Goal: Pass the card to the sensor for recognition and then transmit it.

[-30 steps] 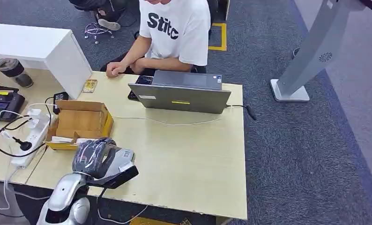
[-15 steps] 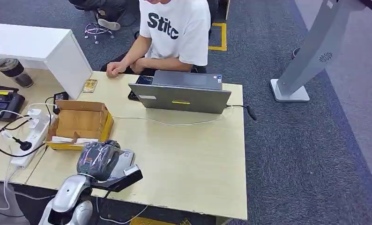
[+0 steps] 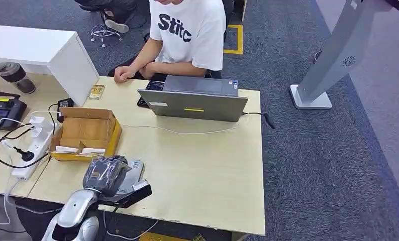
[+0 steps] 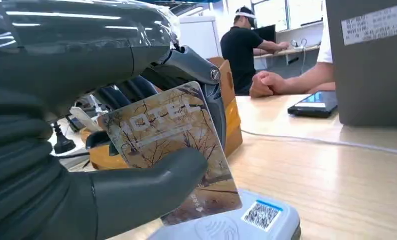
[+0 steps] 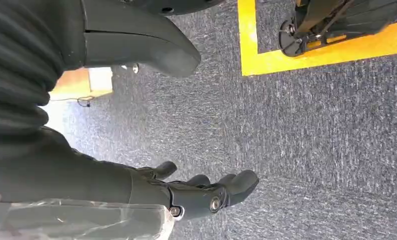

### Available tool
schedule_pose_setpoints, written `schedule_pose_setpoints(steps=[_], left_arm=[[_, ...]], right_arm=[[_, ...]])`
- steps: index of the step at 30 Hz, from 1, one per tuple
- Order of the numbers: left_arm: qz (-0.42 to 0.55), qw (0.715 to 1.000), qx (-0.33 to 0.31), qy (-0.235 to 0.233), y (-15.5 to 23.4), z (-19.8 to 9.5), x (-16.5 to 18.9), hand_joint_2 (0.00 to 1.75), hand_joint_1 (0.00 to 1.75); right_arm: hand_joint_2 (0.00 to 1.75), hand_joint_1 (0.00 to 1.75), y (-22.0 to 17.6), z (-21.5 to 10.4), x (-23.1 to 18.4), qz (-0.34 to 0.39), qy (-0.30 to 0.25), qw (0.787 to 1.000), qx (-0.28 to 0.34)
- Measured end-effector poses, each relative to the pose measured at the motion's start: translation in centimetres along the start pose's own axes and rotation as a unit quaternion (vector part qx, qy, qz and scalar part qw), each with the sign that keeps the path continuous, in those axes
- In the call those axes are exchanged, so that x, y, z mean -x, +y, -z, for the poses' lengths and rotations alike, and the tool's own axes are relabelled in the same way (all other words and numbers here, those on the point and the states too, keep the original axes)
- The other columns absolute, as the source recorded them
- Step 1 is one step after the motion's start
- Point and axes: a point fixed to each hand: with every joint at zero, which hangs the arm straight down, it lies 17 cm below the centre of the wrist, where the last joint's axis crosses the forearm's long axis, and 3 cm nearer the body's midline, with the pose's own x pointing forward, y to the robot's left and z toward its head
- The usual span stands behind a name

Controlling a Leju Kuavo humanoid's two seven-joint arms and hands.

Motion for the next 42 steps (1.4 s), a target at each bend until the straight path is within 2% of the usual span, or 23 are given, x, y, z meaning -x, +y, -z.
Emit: schedule_pose_setpoints(steps=[18, 34, 38, 42], left_arm=[[0.001, 0.999, 0.036, 0.005, -3.0, -0.1, 0.4, 1.75, 1.75], [0.005, 1.000, 0.019, 0.008, -2.0, 1.1, 1.0, 1.75, 1.75], [0.005, 1.000, 0.005, 0.003, -0.4, 2.1, 1.4, 1.75, 1.75], [0.005, 1.000, -0.031, 0.002, 4.2, 5.0, 2.8, 1.75, 1.75]], right_arm=[[1.75, 0.00, 0.1, 0.0, -0.1, -0.008, -0.003, 1.000, -0.002], [1.75, 0.00, 0.0, 0.0, -0.2, -0.008, -0.005, 1.000, -0.001], [1.75, 0.00, -0.1, 0.0, -0.3, -0.010, -0.009, 1.000, 0.001], [1.75, 0.00, -0.1, 0.0, -0.5, -0.016, -0.015, 1.000, 0.002]])
